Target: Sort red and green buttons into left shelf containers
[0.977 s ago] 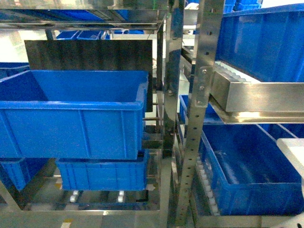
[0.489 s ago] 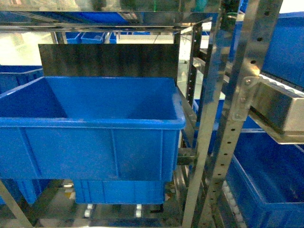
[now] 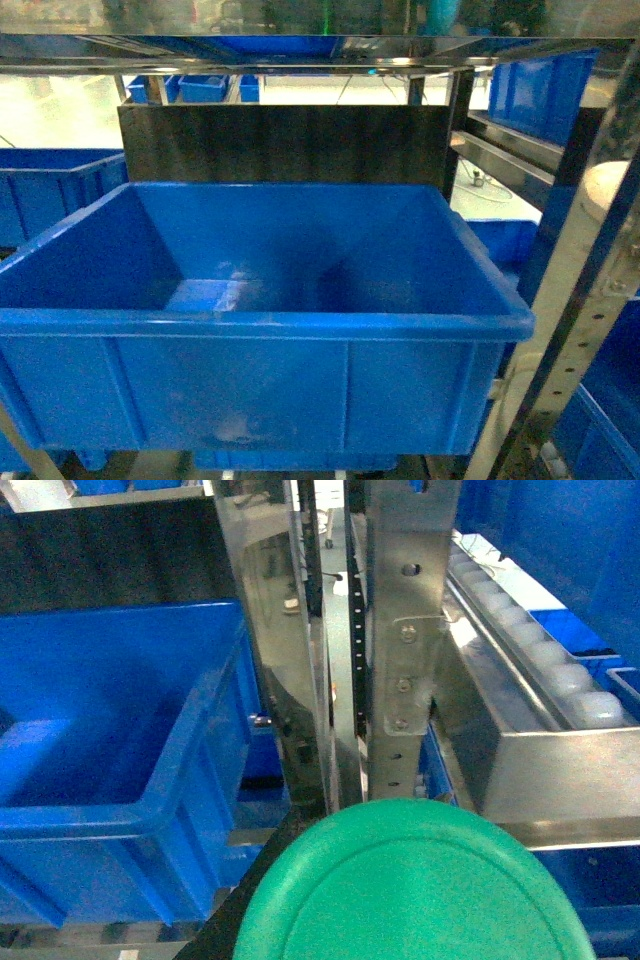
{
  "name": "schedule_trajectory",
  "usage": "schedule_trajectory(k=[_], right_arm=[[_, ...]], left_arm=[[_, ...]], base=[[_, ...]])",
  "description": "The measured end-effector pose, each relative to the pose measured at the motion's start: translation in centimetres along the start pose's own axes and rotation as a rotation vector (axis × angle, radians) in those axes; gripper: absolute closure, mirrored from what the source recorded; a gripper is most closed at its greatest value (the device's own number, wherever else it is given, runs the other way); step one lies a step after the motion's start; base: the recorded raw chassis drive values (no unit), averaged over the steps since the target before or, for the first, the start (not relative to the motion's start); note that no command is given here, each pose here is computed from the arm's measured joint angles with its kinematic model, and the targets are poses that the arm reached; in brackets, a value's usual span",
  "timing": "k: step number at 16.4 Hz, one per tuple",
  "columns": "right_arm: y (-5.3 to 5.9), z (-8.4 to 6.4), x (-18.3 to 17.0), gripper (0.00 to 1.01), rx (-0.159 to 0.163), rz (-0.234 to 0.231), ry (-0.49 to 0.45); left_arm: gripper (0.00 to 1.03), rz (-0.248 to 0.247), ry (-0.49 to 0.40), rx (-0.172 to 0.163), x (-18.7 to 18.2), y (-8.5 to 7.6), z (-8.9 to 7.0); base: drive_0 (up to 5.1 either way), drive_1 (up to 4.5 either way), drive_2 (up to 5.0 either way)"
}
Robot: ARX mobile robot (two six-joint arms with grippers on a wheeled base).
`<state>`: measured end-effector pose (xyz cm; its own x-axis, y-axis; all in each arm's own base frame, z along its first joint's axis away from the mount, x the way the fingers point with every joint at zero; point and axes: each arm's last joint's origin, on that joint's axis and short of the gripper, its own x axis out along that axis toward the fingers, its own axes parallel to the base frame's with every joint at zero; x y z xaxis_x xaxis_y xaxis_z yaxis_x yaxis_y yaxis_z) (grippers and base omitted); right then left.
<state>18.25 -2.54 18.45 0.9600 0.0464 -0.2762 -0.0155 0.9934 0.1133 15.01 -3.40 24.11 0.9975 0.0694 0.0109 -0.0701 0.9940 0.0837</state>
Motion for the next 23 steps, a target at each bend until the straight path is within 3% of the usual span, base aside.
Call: schedule_trajectory(k=[4,12,13,14,16,18,23], right_arm=[[0.0,0.0,0.0,0.74,-0.001,0.0,-0.004],[0.3,0.2,0.5,0.74,0.004,0.011,-0.026],[1.0,0.1,1.0,0.74,0.005,0.038,-0.021],[2.5,0.0,1.4,0.74,-0.002,0.101,-0.021],[4.4,0.5,1.5,0.74,-0.006,0.164,-0.047],[6.8,0.5,1.6,0.74,0.02,0.256,-0.053],[7.2,0.2,1.7,0.74,0.027,0.259,-0.015]], left_arm=[[0.73,0.001,-0.002,-0.001,0.0,0.0,0.0],[0.73,0.003,0.0,0.0,0.0,0.0,0.0],[0.73,0.003,0.0,0.0,0.0,0.0,0.0],[0.73,0.003,0.0,0.0,0.0,0.0,0.0],[0.73,0.003,0.0,0.0,0.0,0.0,0.0],[0.73,0.003,0.0,0.0,0.0,0.0,0.0],[0.73,0.003,0.0,0.0,0.0,0.0,0.0]], base=[[-4.1,4.53,-0.4],[0.0,0.2,-0.2],[0.0,0.0,0.0],[0.0,0.0,0.0],[0.0,0.0,0.0],[0.0,0.0,0.0],[0.0,0.0,0.0]])
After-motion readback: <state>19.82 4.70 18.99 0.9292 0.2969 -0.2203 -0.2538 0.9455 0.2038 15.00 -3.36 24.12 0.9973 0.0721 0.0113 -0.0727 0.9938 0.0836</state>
